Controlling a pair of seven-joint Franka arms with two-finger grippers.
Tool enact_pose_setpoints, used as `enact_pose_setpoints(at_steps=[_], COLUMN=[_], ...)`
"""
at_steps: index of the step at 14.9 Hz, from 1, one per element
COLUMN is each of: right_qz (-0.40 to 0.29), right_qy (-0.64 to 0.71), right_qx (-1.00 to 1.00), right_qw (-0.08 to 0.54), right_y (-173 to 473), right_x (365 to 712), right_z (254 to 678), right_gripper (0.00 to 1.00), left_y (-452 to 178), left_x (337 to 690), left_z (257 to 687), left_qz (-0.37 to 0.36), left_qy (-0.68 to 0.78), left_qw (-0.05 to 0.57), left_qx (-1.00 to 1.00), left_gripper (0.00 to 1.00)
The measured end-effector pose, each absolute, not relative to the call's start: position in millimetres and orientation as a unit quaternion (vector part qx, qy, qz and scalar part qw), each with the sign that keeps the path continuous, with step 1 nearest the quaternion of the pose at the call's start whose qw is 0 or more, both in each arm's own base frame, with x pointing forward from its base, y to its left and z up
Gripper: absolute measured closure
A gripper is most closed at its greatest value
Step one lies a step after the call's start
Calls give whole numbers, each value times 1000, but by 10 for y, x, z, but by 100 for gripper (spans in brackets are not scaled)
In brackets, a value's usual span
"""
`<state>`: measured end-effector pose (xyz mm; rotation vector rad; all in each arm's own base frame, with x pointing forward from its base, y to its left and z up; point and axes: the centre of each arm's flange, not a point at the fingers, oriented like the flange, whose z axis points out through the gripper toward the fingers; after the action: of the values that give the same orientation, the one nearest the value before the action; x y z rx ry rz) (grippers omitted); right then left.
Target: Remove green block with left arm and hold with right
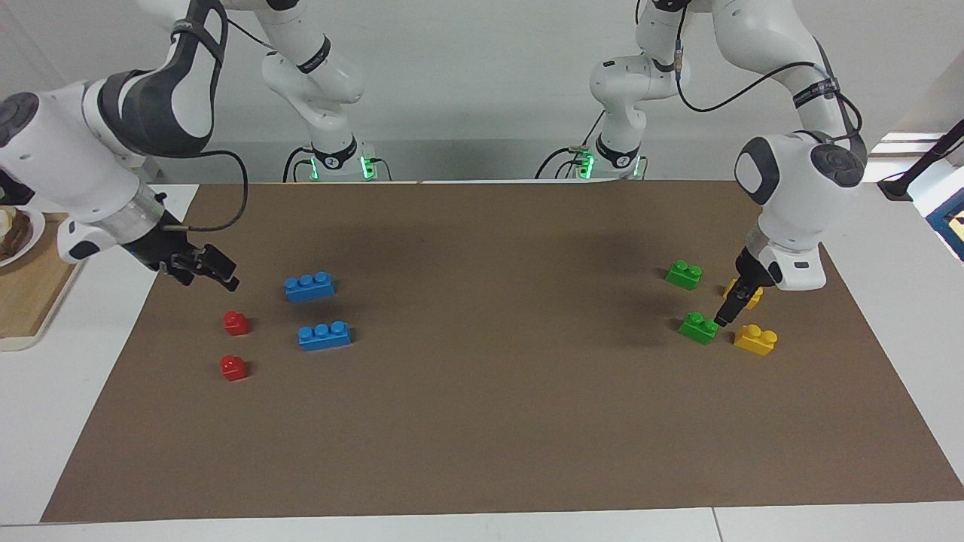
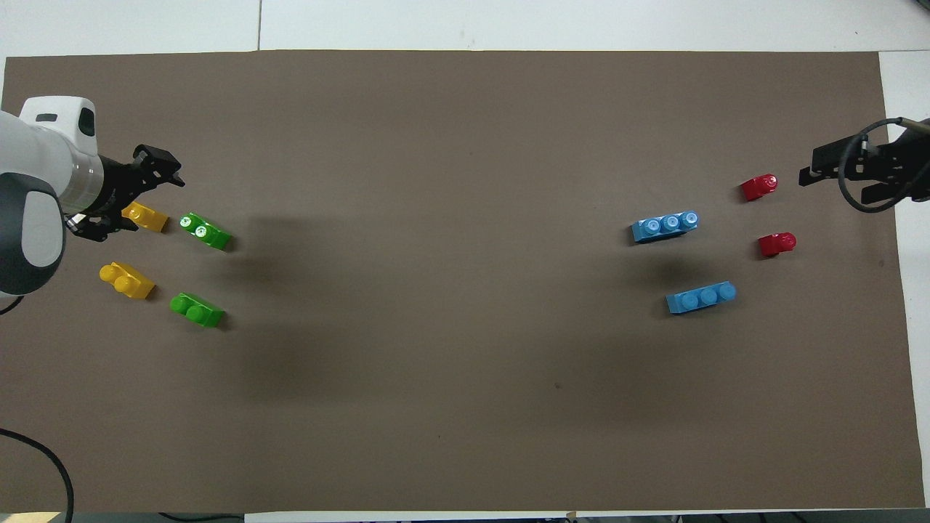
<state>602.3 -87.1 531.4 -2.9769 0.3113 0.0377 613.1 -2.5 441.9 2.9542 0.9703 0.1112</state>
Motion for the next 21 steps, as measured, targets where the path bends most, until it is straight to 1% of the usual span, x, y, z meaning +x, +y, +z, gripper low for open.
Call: enact_pose_setpoints(at_steps=[4,7,9,14,17,21], right_qz=[15,25,24,28,29,31], right_qy=[30,-5,-18,-18,-18,-18], right_qx=[-997,-999,-999,-999,-999,-999], right_qw=[67,43,28,26,26,26], right_y=[-576,-252,-142,-154,-154,-153], right_x=[5635,5430,5428,5451,5450,5448], right_z=[5928,6167,6177,6124,6111,6098], right_gripper=[0,0,0,0,0,0], left_y=[-36,-44,-49,-105,-110,-115], left_x=[5965,5747,5642,5406,5281,5263], left_z=[4874,5253,5435,5708,5806,5830], left_qz=[30,29,33,22,8,9], left_qy=[191,122,99,59,10,-1], left_qw=[6,1,-1,-6,-9,-9], left_qx=[981,992,995,998,1000,1000], left_gripper=[0,0,0,0,0,0])
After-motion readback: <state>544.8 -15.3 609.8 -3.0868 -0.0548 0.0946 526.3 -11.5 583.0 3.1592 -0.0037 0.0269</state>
